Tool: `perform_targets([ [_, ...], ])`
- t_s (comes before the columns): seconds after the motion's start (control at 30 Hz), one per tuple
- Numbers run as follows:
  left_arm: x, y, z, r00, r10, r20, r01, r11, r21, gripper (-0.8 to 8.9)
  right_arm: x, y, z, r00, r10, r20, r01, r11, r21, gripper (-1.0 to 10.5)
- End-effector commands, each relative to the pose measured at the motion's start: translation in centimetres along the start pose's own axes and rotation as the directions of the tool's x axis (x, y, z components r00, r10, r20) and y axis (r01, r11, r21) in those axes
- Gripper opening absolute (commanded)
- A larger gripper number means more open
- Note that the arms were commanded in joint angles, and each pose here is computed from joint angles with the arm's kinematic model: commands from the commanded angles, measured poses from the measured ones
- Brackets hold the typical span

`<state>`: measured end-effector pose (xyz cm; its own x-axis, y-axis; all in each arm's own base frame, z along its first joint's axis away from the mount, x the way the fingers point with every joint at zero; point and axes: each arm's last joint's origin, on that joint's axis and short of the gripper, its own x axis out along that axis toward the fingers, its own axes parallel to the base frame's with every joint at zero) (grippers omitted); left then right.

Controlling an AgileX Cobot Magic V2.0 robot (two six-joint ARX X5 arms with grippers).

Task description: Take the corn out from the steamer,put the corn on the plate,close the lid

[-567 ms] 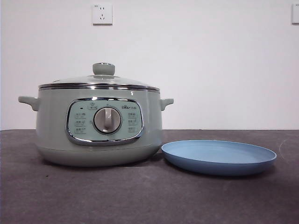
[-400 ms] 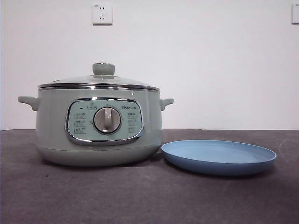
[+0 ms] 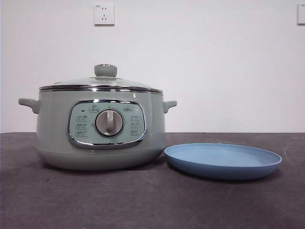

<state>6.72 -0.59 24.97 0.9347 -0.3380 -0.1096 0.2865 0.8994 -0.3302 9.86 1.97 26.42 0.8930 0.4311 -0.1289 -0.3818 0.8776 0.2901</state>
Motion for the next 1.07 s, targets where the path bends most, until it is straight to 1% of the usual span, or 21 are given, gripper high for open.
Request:
perform_targets([
  [0.03,-0.4,-0.8,1.6,0.999,-0.038,-0.018,0.038,0.999,0.03,-0.08,0.5,0.6,2.2,0.993,0.058,-0.098,-0.066,0.995,-0.071,-0.1],
  [0.1,-0.5,-1.3,2.8,0.997,-0.064,-0.04,0.065,0.997,0.037,-0.08,0.8,1.0,3.5,0.979,0.1,-0.177,-0.119,0.988,-0.101,-0.1],
  [0.13,-0.5,-1.6,3.5,0.995,-0.087,-0.058,0.09,0.995,0.037,-0.08,1.1,1.2,4.3,0.966,0.129,-0.225,-0.157,0.982,-0.109,-0.1],
  [0.23,-0.4,-2.2,5.1,0.982,-0.154,-0.109,0.158,0.987,0.029,-0.08,1.6,1.7,6.3,0.93,0.182,-0.319,-0.231,0.965,-0.123,-0.1],
  [0.33,-0.1,-2.7,6.6,0.961,-0.217,-0.169,0.223,0.975,0.015,-0.08,1.9,2.2,8.0,0.895,0.238,-0.378,-0.305,0.944,-0.127,-0.1],
  [0.43,0.4,-3.0,7.9,0.935,-0.275,-0.225,0.28,0.96,-0.008,-0.08,2.3,2.6,9.4,0.869,0.289,-0.401,-0.354,0.93,-0.099,-0.1],
  [0.53,0.7,-3.2,8.8,0.922,-0.291,-0.255,0.298,0.954,-0.012,-0.08,2.4,2.7,10.0,0.867,0.291,-0.405,-0.357,0.929,-0.097,-0.1],
  [0.67,1.0,-3.2,9.5,0.919,-0.289,-0.268,0.295,0.955,-0.018,-0.08,2.4,2.7,10.0,0.868,0.286,-0.406,-0.352,0.931,-0.098,-0.1],
  [0.77,1.1,-3.2,9.6,0.918,-0.289,-0.271,0.294,0.956,-0.021,0.03,2.4,2.7,10.0,0.868,0.286,-0.407,-0.35,0.932,-0.093,0.1],
  [0.8,1.1,-3.2,9.6,0.918,-0.288,-0.272,0.293,0.956,-0.022,0.16,2.4,2.7,10.0,0.868,0.286,-0.406,-0.35,0.932,-0.093,0.4],
  [0.83,1.2,-3.2,9.6,0.918,-0.287,-0.273,0.292,0.956,-0.024,0.79,2.4,2.7,10.0,0.868,0.286,-0.406,-0.35,0.932,-0.093,1.2],
  [0.9,1.2,-3.2,9.6,0.918,-0.287,-0.273,0.289,0.957,-0.031,3.07,2.4,2.7,10.0,0.868,0.286,-0.406,-0.35,0.932,-0.092,3.2],
  [0.93,1.2,-3.2,9.6,0.919,-0.286,-0.273,0.287,0.957,-0.038,4.51,2.4,2.7,10.0,0.868,0.286,-0.406,-0.349,0.933,-0.09,4.4],
  [0.97,1.2,-3.2,9.6,0.918,-0.286,-0.273,0.287,0.957,-0.038,5.48,2.4,2.7,10.0,0.868,0.286,-0.406,-0.349,0.933,-0.09,5.4],
  [1.0,1.2,-3.2,9.6,0.918,-0.287,-0.274,0.287,0.957,-0.038,5.72,2.4,2.7,10.0,0.868,0.286,-0.406,-0.348,0.933,-0.088,5.8],
  [1.07,1.2,-3.2,9.6,0.918,-0.287,-0.273,0.288,0.957,-0.038,5.7,2.4,2.7,10.0,0.868,0.286,-0.406,-0.345,0.935,-0.08,6.0],
])
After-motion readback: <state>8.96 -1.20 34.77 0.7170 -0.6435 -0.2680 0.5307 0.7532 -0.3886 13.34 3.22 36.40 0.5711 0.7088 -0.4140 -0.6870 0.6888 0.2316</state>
